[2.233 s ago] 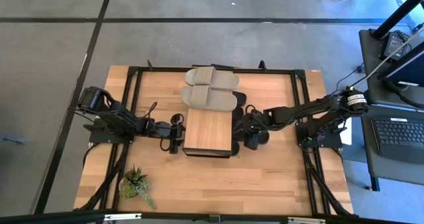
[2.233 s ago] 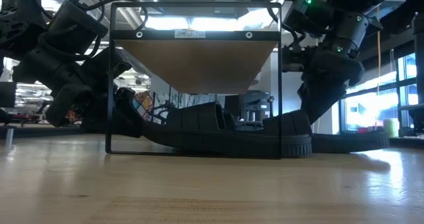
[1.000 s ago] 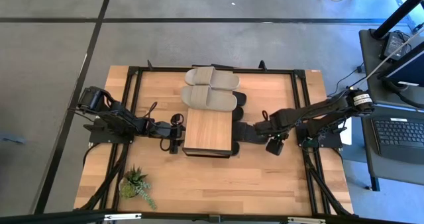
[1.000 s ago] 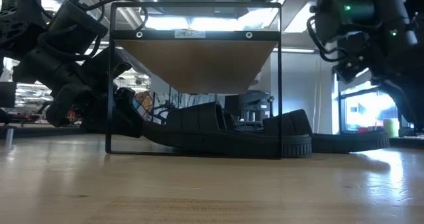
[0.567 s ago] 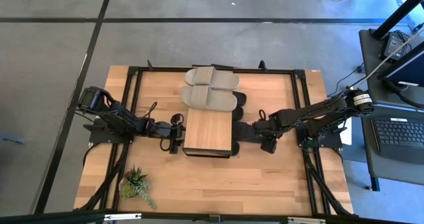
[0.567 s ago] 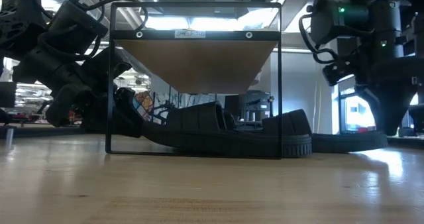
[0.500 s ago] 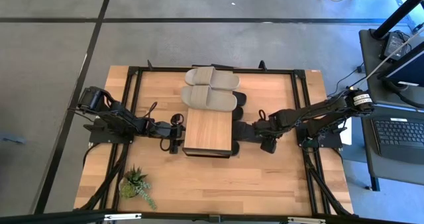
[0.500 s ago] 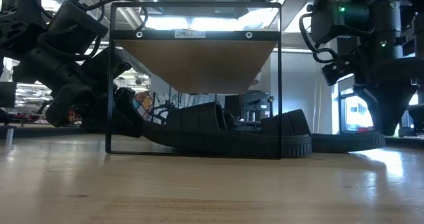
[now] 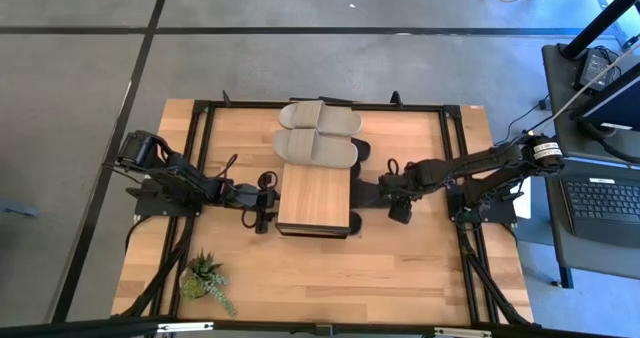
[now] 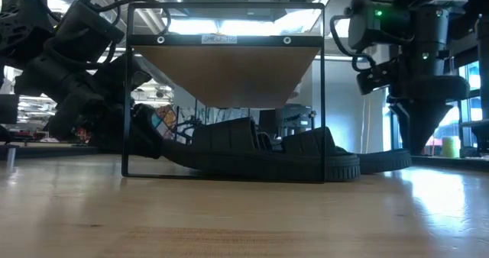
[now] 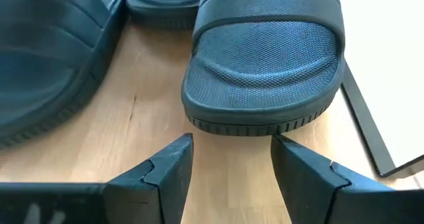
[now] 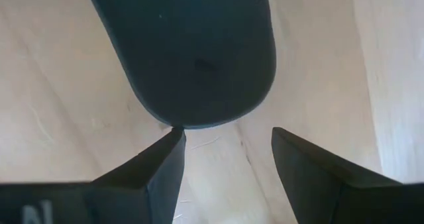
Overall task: Pick and place slides into the shelf
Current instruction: Put the black slide under the shelf
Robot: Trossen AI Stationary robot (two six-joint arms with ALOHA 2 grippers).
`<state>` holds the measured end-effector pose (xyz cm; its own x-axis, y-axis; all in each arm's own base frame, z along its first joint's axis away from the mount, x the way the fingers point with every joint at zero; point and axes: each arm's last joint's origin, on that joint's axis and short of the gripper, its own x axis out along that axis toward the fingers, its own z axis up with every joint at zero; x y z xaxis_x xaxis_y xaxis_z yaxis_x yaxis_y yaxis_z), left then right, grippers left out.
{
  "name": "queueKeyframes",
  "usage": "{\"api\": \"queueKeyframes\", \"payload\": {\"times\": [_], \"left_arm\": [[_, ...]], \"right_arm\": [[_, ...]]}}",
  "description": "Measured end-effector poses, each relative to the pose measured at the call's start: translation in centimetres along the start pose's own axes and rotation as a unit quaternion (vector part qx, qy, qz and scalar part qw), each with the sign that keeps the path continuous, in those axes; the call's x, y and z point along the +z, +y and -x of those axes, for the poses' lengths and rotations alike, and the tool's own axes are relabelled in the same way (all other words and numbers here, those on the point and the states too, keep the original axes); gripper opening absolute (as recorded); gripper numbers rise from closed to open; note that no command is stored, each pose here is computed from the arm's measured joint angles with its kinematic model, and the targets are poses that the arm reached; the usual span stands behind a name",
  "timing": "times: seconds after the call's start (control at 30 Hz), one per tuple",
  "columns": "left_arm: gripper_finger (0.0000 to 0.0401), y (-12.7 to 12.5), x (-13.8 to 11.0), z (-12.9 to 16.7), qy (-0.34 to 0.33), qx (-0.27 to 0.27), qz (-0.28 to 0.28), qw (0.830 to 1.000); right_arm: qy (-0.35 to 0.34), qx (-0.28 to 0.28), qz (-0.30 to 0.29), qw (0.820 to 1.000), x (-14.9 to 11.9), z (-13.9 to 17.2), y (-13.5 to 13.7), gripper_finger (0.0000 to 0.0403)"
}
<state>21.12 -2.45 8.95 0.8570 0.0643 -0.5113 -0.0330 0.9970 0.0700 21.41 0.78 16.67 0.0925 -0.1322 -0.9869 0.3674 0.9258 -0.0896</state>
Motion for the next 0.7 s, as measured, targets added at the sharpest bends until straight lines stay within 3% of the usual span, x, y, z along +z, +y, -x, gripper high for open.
{"api": "queueKeyframes", "payload": {"times": [0.1, 0.27, 0.47, 0.7], "left_arm": [[0.0195, 0.1, -0.2, 0.0, 0.010, 0.018, 0.025, 0.999], [0.0195, 1.5, -0.5, 0.0, 0.016, 0.128, 0.076, 0.989], [0.0195, 3.4, -0.8, -0.1, 0.028, 0.165, 0.107, 0.980], [0.0195, 5.6, -1.2, -0.2, 0.049, 0.150, 0.109, 0.981]], "right_arm": [[0.006, -0.004, -0.002, 1.000, 0.0, 0.0, -0.2, 0.0225], [0.006, -0.005, 0.000, 1.000, 0.0, 0.0, -0.2, 0.0225], [0.006, -0.005, 0.000, 1.000, -0.1, 0.0, -0.2, 0.0225], [0.007, -0.005, 0.000, 1.000, -0.1, 0.0, -0.2, 0.0225]]}}
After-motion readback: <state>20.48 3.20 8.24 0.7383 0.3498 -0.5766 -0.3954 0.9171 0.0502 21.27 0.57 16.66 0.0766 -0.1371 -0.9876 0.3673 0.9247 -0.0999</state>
